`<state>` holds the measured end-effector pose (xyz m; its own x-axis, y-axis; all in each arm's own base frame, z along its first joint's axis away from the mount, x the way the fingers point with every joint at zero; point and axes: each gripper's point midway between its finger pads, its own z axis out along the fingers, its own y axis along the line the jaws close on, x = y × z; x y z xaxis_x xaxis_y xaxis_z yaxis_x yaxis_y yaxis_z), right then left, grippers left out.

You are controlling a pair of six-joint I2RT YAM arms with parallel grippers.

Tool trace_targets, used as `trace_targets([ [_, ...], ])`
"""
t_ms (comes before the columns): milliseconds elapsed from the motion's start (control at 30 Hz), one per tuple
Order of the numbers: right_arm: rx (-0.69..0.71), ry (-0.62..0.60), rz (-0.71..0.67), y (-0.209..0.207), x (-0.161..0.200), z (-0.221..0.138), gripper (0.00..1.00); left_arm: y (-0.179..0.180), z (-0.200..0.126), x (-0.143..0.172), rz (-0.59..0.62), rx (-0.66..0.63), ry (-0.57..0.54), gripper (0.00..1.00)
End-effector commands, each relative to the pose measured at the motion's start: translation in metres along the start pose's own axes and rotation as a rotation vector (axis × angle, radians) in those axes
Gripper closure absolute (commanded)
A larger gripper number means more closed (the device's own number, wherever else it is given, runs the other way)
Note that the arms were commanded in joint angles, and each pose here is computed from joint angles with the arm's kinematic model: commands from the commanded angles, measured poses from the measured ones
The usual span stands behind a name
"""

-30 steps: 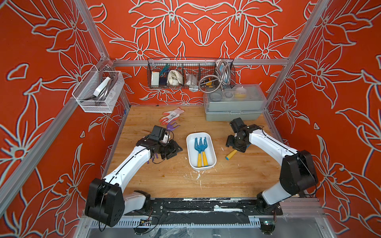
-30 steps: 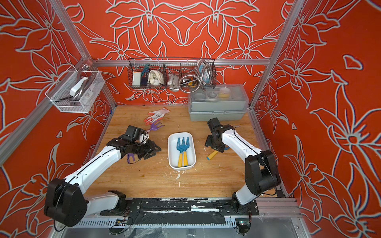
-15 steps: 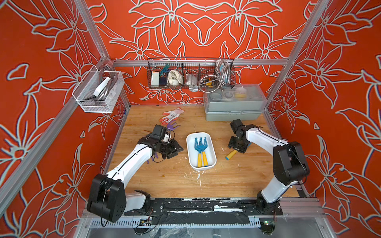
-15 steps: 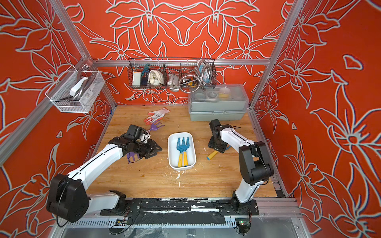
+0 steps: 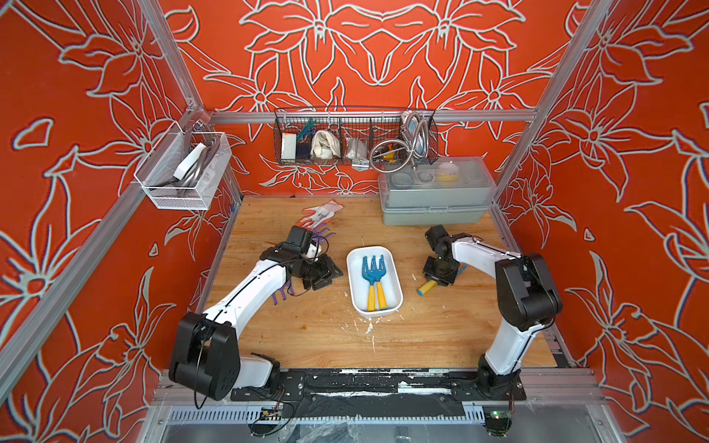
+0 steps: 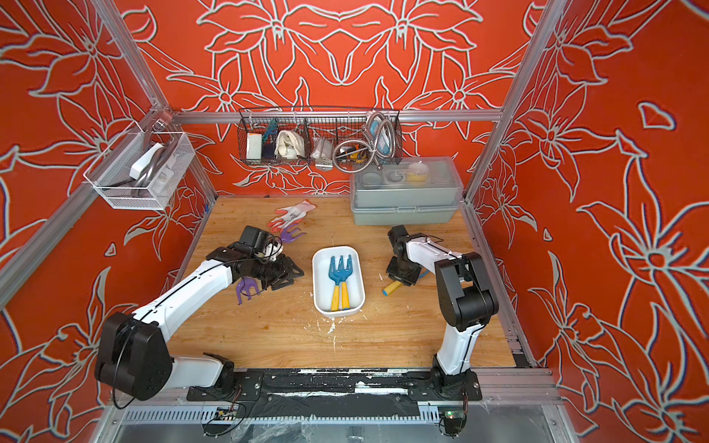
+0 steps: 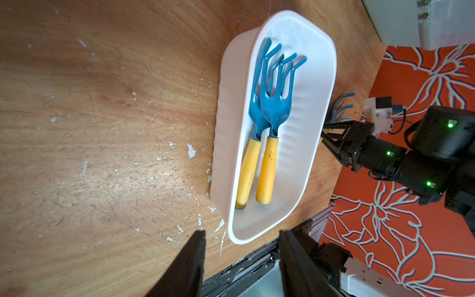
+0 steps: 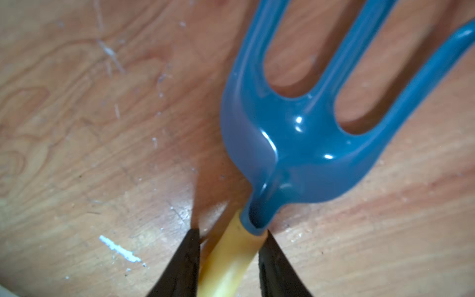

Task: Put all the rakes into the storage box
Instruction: Pick up the rake at the center of the board.

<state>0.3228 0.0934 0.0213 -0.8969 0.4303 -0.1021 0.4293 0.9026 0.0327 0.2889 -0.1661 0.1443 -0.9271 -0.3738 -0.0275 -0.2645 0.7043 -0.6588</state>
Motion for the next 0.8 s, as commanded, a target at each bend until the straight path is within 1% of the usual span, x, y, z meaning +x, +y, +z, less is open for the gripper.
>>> trace_targets([
  [0, 0.019, 0.018, -0.01, -0.005, 0.001, 0.006, 0.68, -0.01, -0.002, -0.001, 0.026, 0.011, 0.013, 0.51],
  [200, -0.001, 0.019, -0.047, -0.003, 0.003, 0.001, 0.79, -0.015, -0.008, -0.005, 0.033, 0.01, -0.009, 0.51],
  [500, -0.042, -0.001, -0.105, -0.004, 0.006, -0.019, 0.95, -0.009, -0.006, -0.001, -0.008, 0.024, -0.018, 0.51],
  [633, -0.103, -0.01, -0.137, 0.005, 0.008, -0.034, 0.98, -0.012, -0.001, -0.001, -0.028, 0.055, -0.009, 0.5],
  [767, -0.167, -0.027, -0.168, 0.012, 0.008, -0.053, 1.0, -0.015, 0.003, -0.001, -0.046, 0.084, 0.0, 0.5],
])
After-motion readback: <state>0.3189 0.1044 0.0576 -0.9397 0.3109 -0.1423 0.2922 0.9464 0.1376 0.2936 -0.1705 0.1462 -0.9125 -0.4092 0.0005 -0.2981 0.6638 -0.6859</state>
